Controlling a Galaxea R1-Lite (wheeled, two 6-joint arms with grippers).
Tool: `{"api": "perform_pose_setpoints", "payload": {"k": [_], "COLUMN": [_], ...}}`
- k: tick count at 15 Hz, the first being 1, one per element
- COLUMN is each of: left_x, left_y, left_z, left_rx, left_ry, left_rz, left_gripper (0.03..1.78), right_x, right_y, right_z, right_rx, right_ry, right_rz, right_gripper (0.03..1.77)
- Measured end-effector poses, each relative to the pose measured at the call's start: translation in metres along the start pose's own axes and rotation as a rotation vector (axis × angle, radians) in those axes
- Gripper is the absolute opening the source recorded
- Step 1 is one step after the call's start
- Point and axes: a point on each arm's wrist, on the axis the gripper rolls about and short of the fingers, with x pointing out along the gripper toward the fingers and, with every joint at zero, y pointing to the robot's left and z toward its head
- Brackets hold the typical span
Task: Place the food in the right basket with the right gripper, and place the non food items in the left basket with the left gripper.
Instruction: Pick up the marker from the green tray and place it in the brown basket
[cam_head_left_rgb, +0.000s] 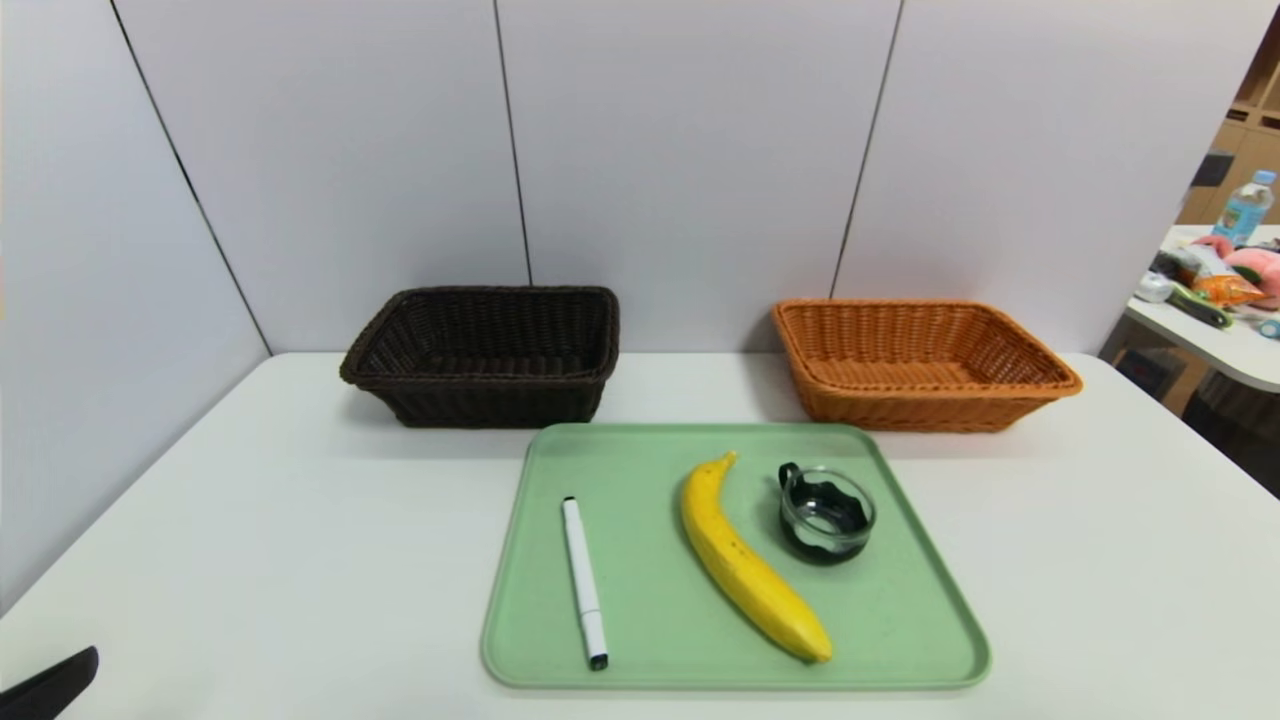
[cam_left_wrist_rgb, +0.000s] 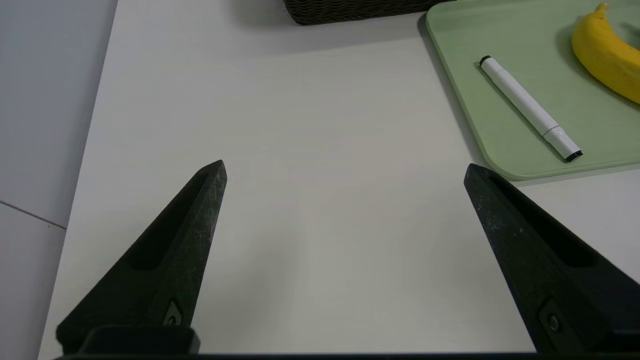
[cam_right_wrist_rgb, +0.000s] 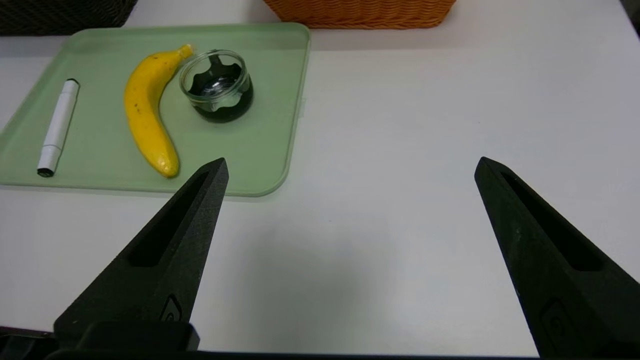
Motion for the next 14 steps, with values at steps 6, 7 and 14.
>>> {"api": "perform_pose_setpoints", "payload": {"k": [6,7,14], "left_x": [0.038,0.045,0.103], "left_y": [0.006,0.006,0.007], "left_z": [0.043,0.045,0.058], "left_rx": [-0.022,-0.026,0.027], "left_ry": [0.203,0.233,0.354], "left_rz": [-0.091,-0.11,-0.372], "left_gripper": [1.69,1.69,1.69], "right_x": [0.051,0.058,0.09], "right_y": [-0.002,-0.003,-0.005], "right_z": [0.059,0.062,0.064], "right_rx": [-0.035,-0.072,-0.106], "right_ry": [0.241,0.281,0.439], "right_rz": [0.025,0.032,0.137], "right_gripper": [1.7,1.7,1.7]}}
